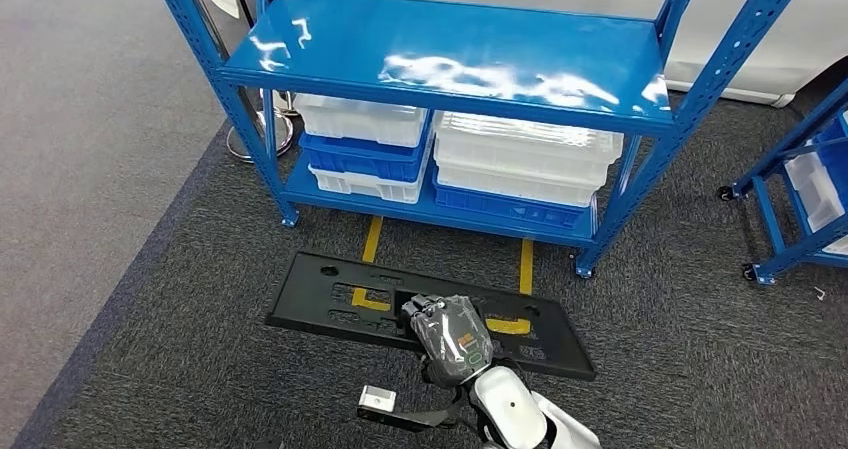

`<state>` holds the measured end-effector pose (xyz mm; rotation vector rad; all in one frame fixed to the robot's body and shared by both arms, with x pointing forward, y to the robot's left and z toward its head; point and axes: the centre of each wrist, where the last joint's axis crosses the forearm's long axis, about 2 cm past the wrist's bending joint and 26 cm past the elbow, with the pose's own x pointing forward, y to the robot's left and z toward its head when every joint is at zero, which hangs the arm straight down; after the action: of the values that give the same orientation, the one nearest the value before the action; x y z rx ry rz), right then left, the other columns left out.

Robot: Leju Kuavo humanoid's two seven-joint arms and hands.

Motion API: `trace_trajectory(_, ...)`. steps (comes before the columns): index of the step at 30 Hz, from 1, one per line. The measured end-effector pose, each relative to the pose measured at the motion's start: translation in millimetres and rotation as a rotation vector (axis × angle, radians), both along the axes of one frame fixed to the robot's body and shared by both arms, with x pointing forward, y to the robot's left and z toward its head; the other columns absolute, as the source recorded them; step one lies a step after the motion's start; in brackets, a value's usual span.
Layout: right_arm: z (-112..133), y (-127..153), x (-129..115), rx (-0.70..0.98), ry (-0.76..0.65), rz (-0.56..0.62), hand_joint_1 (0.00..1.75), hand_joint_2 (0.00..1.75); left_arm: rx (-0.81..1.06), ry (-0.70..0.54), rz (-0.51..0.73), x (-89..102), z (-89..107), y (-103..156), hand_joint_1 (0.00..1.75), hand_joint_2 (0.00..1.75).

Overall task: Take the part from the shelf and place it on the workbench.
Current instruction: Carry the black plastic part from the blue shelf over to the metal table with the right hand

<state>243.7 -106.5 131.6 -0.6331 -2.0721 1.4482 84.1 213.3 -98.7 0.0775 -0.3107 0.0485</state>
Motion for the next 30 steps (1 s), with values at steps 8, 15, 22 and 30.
trace_trajectory(8,0,17,-32,0.782,1.011,0.597,1.66,1.75,0.011,0.035,-0.082,4.0,1.4,-4,0.0,1.75)
trace_trajectory(15,8,16,-38,1.089,1.178,0.809,1.66,1.75,0.005,0.034,-0.114,5.7,2.6,-9,0.0,1.75)
trace_trajectory(22,10,19,-41,1.012,1.15,0.834,1.66,1.75,-0.004,0.036,-0.105,4.4,2.7,-11,0.0,1.75)
trace_trajectory(30,15,23,-37,1.006,1.153,0.877,1.66,1.75,-0.009,0.03,-0.079,7.7,3.5,-12,0.0,1.75)
